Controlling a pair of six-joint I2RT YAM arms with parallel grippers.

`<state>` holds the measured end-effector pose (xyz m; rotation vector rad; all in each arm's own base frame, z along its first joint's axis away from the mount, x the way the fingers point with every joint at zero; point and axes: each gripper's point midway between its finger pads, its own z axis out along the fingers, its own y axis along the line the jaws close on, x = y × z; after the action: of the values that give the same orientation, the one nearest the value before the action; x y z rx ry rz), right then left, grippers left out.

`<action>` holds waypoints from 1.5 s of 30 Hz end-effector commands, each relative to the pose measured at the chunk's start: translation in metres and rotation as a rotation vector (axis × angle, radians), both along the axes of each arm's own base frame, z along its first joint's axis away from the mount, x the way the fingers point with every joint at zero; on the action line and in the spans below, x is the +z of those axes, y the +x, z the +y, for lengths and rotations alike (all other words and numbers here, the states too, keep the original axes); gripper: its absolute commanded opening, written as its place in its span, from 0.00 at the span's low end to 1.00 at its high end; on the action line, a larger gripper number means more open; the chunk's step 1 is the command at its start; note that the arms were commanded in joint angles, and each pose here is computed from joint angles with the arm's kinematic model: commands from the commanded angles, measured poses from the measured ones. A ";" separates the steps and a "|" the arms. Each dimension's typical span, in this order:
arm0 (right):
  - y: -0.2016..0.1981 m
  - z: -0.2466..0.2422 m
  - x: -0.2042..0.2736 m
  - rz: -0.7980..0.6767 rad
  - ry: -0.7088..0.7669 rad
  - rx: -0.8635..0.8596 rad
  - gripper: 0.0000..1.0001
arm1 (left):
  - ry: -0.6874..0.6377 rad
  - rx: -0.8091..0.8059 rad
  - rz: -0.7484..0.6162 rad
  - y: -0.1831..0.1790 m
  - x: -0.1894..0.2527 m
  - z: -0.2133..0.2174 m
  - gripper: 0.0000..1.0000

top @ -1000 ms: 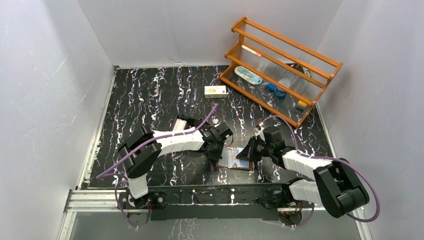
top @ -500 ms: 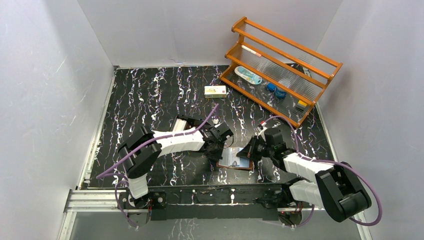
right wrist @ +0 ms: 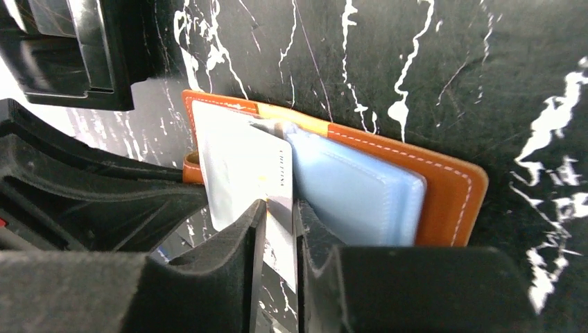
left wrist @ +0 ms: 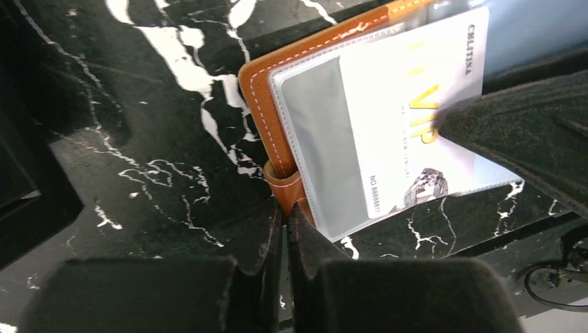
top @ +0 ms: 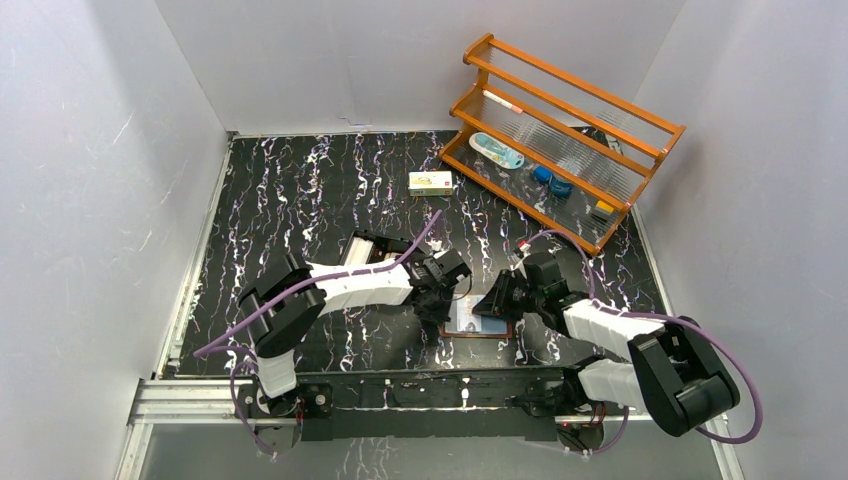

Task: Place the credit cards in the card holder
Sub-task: Insert the credit card into the card holder.

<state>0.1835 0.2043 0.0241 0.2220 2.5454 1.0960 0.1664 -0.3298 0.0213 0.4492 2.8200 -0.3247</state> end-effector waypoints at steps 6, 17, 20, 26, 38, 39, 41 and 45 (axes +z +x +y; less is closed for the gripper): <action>0.004 -0.030 0.000 0.037 -0.234 -0.042 0.38 | -0.045 -0.012 -0.003 -0.002 0.006 -0.017 0.00; 0.005 0.006 0.011 0.000 -0.120 0.029 0.37 | -0.040 -0.014 -0.006 -0.001 0.004 -0.019 0.00; 0.003 0.017 0.013 -0.011 -0.130 0.073 0.36 | -0.042 -0.019 -0.008 0.001 0.004 -0.021 0.00; -0.001 0.027 0.015 -0.056 -0.115 0.121 0.34 | -0.040 -0.030 -0.019 0.003 0.006 -0.022 0.00; 0.003 0.039 0.019 -0.157 -0.085 0.218 0.46 | -0.023 -0.031 -0.046 0.009 0.010 -0.021 0.00; 0.003 0.039 0.019 -0.162 -0.084 0.223 0.46 | -0.016 -0.030 -0.049 0.010 0.011 -0.020 0.00; 0.005 0.036 0.021 -0.168 -0.098 0.211 0.48 | 0.000 -0.025 -0.064 0.012 0.013 -0.017 0.00; 0.011 0.024 0.033 -0.197 -0.142 0.144 0.56 | 0.032 -0.005 -0.101 0.019 0.020 -0.008 0.00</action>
<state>0.1843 0.2291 0.0351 -0.0904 2.5609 0.9546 0.1703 -0.3351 0.0229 0.4864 2.8008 -0.2803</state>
